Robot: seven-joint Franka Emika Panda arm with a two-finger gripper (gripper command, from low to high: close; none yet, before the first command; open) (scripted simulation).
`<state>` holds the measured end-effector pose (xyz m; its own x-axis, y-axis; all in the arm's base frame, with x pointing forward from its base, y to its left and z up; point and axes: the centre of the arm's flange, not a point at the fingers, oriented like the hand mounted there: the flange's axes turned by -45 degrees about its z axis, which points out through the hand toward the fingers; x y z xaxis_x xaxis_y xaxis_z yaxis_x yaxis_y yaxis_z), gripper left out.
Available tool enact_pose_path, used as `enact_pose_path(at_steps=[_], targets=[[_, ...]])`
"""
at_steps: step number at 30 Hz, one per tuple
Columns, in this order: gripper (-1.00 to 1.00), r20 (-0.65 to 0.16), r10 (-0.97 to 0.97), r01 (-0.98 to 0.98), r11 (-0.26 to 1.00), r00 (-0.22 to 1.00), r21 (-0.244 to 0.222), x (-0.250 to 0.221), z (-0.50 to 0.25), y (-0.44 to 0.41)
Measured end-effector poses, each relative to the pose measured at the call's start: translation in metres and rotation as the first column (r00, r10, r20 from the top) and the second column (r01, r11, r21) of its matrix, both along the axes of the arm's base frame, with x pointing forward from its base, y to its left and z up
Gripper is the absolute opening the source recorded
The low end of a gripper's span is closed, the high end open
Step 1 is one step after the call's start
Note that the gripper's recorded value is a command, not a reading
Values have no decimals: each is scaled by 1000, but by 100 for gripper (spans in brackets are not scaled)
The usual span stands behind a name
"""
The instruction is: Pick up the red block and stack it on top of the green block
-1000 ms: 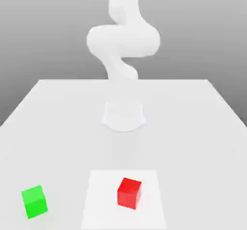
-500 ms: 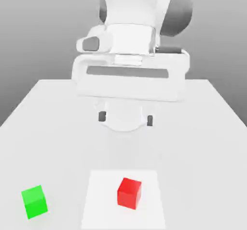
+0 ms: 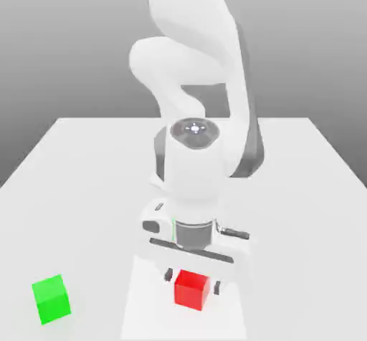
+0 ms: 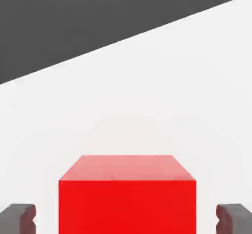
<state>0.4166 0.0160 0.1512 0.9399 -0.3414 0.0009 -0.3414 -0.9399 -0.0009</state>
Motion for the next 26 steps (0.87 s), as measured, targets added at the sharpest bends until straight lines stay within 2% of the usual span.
enact_pose_path(at_steps=[4, 10, 14, 18, 22, 23, 26], targets=[[-100, 0, 0, 0, 1000, 1000, 0, 0, -3, 0], [-100, 0, -22, 22, 1000, 1000, -1, 2, 53, -7], [-100, -1, -308, 308, 951, 951, 1, 21, 73, -106], [-100, -1, -570, 570, 822, 822, 1, 18, 89, -211], [-100, 0, -640, 640, 769, 769, 1, 14, 51, -244], [100, 0, -642, 642, 767, 767, 0, 14, 38, -244], [100, 0, -642, 642, 767, 767, 0, 14, 38, -244]])
